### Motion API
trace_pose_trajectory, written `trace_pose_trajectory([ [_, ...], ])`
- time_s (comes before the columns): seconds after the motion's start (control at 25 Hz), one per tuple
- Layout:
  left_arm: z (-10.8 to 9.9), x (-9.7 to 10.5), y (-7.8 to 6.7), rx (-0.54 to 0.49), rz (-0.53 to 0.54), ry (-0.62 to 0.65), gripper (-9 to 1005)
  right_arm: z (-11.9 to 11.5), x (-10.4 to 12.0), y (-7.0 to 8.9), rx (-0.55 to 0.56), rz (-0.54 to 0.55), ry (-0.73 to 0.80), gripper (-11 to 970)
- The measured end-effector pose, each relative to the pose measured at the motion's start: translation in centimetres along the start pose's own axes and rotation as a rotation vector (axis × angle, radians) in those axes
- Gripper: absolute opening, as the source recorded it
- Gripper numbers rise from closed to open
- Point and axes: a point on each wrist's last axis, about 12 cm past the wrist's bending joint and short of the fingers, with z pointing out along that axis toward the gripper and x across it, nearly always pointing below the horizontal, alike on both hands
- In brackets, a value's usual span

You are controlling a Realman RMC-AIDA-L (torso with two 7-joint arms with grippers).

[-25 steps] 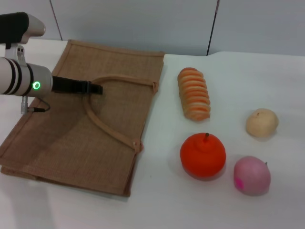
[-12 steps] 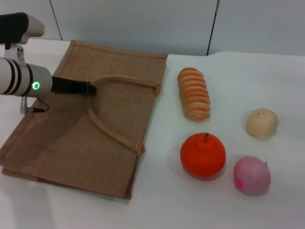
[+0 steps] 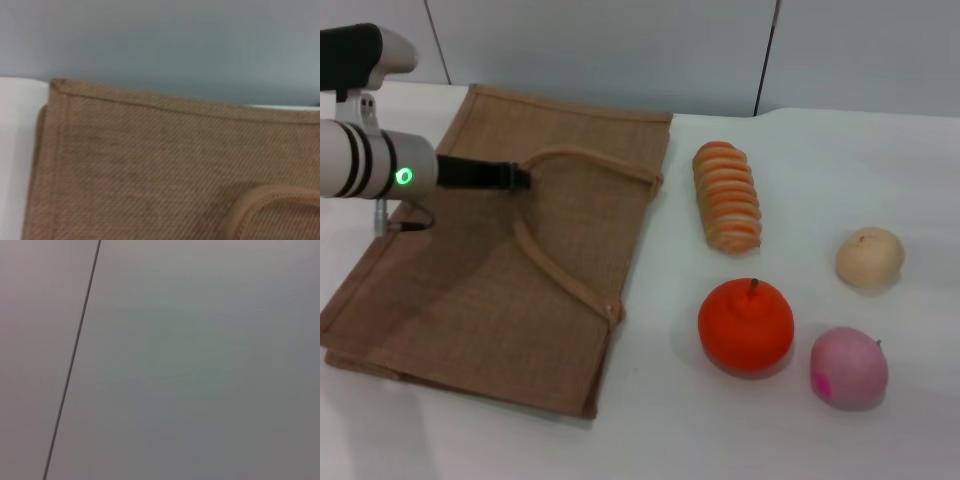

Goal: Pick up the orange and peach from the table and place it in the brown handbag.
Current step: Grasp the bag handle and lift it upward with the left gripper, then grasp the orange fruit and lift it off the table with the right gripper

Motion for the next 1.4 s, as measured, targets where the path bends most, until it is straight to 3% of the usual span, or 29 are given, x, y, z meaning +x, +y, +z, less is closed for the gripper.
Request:
trace_pose_trajectory([
  [0.24, 0.0, -0.4, -1.3, 0.131, 0.017, -0.098, 120, 0.2, 0.1, 0.3, -0.033, 0.040, 0.016, 772],
  [0.48, -0.5, -0.2, -1.9, 0.230, 0.037, -0.170, 120, 0.9, 0.2, 0.8, -0.135, 0.073, 0.043, 772],
  [0.8, -1.7, 0.2, -2.1, 0.344, 0.051, -0.291, 120, 2.5, -0.4, 1.2, -0.419, 0.120, 0.124, 772],
  [1.4, -4.6, 1.8, -0.9, 0.448, 0.036, -0.533, 120, 4.2, -2.0, 2.6, -0.852, 0.165, 0.309, 771],
])
